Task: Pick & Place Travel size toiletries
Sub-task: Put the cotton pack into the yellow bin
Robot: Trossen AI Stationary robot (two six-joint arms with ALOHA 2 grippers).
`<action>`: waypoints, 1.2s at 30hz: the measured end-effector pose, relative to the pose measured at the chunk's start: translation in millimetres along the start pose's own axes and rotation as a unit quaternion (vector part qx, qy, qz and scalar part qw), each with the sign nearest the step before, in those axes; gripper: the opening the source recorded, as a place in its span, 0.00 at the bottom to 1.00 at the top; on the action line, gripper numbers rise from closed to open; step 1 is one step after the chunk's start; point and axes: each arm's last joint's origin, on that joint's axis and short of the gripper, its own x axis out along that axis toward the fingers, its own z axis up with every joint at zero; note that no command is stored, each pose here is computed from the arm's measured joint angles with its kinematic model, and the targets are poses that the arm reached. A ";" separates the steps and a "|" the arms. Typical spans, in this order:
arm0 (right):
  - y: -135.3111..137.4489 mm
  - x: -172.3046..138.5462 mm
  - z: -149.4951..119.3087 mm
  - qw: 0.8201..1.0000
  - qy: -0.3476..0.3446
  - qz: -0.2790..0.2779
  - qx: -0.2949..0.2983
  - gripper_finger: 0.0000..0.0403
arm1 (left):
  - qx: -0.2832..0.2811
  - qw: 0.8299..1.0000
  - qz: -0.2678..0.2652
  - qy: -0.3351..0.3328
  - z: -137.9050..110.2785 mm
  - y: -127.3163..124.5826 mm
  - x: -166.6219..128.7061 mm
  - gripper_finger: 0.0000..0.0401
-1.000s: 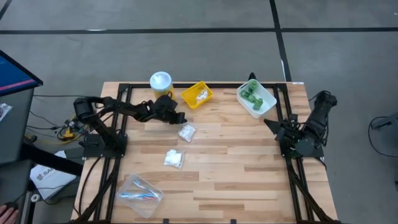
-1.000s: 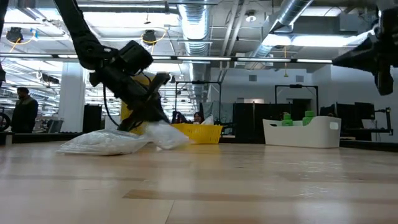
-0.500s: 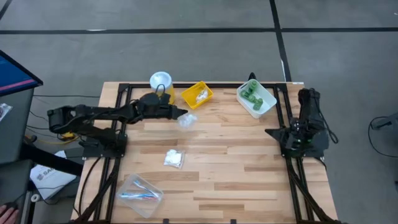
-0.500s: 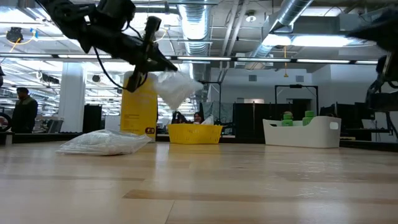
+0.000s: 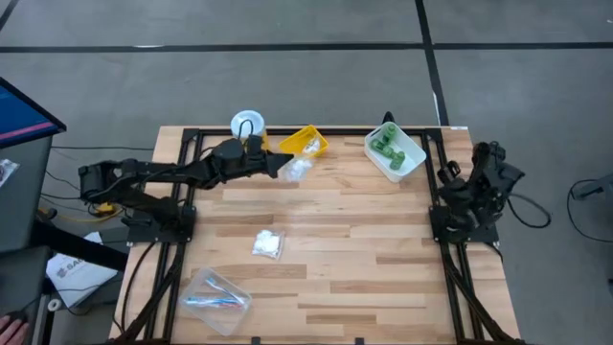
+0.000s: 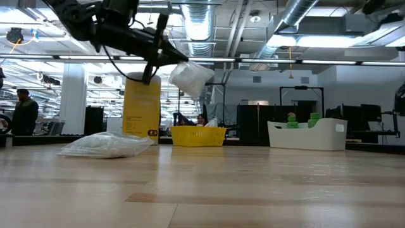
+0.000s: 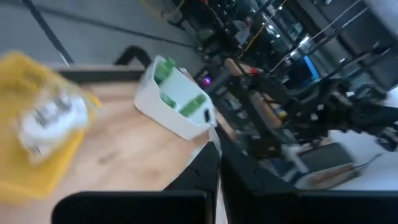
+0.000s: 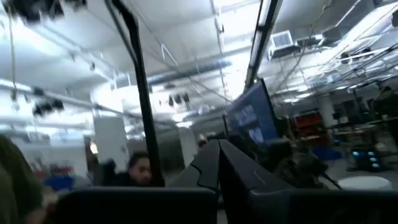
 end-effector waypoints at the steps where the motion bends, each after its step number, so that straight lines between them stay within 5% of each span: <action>1: 1.0 0.4 -3.7 1.000 0.012 0.000 -0.016 0.00 | 0.019 1.000 0.005 -0.005 1.1 -0.6 2.9 0.00; 6: 1.4 -0.2 -23.1 0.997 0.043 -0.017 -0.056 0.00 | 0.105 0.993 0.030 -0.034 8.9 -3.0 19.6 0.00; 12: -5.5 -10.8 -83.3 0.995 0.072 -0.054 -0.045 0.00 | 0.138 0.988 0.051 -0.053 15.6 0.7 41.9 0.00; 21: -21.4 -3.7 -99.3 0.992 0.118 -0.016 -0.033 0.00 | 0.175 0.980 0.085 -0.042 10.4 18.2 59.5 0.00; 25: -34.5 -8.3 -118.9 0.974 0.221 -0.042 0.022 0.00 | 0.191 0.975 0.099 -0.055 19.7 27.9 59.7 0.00; 36: -53.7 -8.3 -119.3 0.968 0.248 -0.020 0.032 0.00 | 0.214 0.967 0.105 -0.087 37.6 39.9 58.1 0.00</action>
